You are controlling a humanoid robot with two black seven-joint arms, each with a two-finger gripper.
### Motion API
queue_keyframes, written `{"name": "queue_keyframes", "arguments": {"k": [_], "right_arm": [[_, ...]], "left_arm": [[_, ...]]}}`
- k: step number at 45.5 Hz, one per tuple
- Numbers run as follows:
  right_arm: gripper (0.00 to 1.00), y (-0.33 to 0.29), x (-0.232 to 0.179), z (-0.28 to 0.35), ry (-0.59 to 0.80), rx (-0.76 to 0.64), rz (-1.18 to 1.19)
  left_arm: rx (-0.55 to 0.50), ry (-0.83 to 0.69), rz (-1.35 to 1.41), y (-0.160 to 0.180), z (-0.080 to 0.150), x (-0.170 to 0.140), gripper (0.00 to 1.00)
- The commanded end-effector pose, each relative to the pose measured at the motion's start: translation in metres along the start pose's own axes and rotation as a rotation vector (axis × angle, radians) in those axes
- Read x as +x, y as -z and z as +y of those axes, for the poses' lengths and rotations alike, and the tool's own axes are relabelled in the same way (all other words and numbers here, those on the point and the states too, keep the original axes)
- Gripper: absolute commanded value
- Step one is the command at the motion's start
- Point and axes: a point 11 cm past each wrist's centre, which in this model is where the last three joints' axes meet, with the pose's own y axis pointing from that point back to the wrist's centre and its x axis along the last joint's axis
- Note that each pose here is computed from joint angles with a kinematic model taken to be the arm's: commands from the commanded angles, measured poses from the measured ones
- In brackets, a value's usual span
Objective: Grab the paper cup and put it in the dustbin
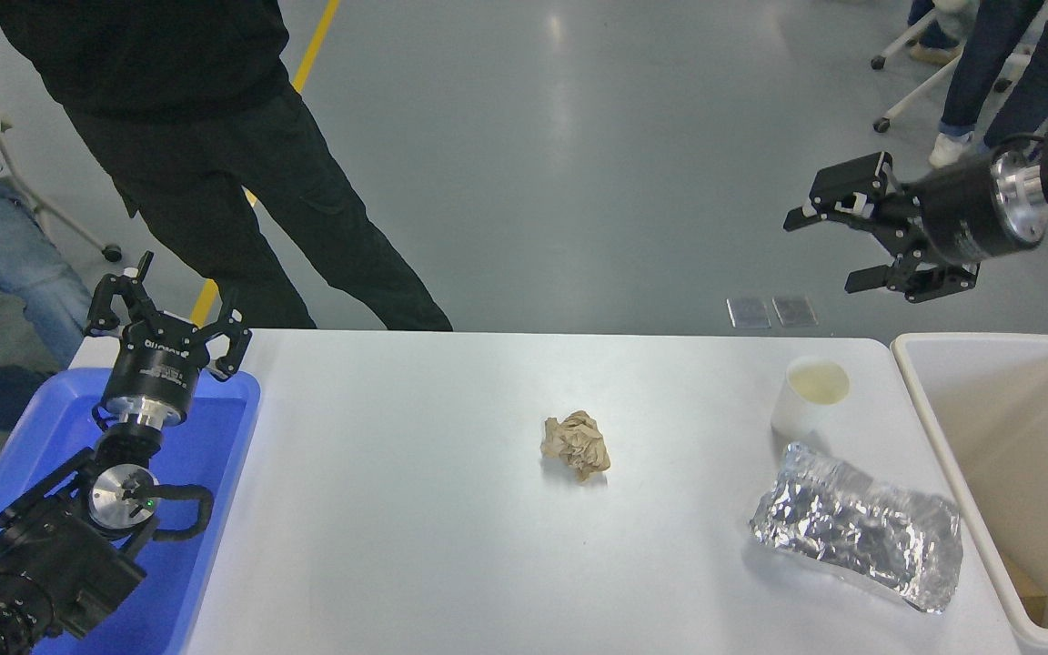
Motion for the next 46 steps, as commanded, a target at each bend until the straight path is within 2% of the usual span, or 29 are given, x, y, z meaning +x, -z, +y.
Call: {"name": "queue_keyframes", "arguments": {"k": [1, 6, 21, 32, 46], "right_arm": [[1.00, 0.041, -0.004, 0.013, 0.039, -0.217, 0.258], [1.00, 0.046, -0.005, 0.014, 0.039, -0.277, 0.301], [1.00, 0.074, -0.008, 0.039, 0.006, -0.259, 0.346], [1.00, 0.065, -0.009, 0.036, 0.016, -0.261, 0.320], [1.00, 0.033, -0.016, -0.002, 0.090, -0.266, 0.248]], "left_arm": [[0.000, -0.001, 0.000, 0.000, 0.000, 0.000, 0.98], [-0.001, 0.001, 0.000, 0.000, 0.000, 0.000, 0.98], [0.002, 0.002, 0.000, 0.000, -0.001, -0.001, 0.98], [0.003, 0.004, 0.000, 0.000, -0.001, -0.001, 0.98], [0.004, 0.004, 0.000, 0.001, -0.001, -0.001, 0.98]]}}
